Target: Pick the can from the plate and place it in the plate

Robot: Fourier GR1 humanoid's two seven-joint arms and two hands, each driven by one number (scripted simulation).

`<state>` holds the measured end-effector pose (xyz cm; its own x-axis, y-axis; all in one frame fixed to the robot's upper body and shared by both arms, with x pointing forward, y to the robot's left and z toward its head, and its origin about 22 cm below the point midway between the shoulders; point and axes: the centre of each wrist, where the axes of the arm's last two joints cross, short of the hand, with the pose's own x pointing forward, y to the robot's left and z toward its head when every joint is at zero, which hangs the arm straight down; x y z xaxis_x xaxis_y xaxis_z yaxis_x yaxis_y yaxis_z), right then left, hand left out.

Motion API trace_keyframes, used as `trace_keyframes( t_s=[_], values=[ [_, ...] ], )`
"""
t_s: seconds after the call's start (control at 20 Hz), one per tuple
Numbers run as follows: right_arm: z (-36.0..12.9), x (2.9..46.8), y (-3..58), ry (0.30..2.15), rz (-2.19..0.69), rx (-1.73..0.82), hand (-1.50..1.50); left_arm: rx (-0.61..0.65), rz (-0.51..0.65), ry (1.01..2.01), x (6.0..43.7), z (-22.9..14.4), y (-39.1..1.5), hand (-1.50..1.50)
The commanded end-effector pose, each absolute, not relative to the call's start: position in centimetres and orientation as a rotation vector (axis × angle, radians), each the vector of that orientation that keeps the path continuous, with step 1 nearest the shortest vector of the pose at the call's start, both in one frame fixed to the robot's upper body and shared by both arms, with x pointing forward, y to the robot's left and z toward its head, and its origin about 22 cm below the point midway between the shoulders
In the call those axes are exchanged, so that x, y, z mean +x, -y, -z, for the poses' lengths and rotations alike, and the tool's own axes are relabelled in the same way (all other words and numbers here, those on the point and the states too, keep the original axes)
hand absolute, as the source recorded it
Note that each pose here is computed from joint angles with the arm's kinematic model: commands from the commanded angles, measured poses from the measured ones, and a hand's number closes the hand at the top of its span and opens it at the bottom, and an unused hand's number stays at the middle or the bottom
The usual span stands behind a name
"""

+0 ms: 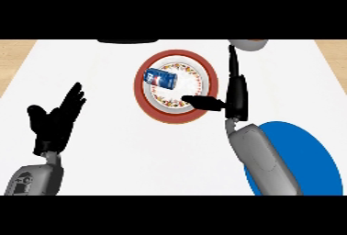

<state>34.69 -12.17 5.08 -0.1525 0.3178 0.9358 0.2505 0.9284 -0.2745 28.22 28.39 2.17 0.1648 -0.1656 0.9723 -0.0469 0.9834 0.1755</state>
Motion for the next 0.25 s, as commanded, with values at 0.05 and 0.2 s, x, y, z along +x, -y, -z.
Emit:
trace_keyframes(
  t_s=[0.05,0.2],
  values=[
    [-4.4,34.9,13.3,1.691,-0.089,-0.465,-1.5,0.176,0.074,1.395,28.8,-3.2,-28.2,0.0],
    [-4.9,33.2,16.6,1.687,-0.108,-0.45,-1.5,0.182,0.095,1.4,27.6,-1.5,-30.8,0.0]
  ],
)
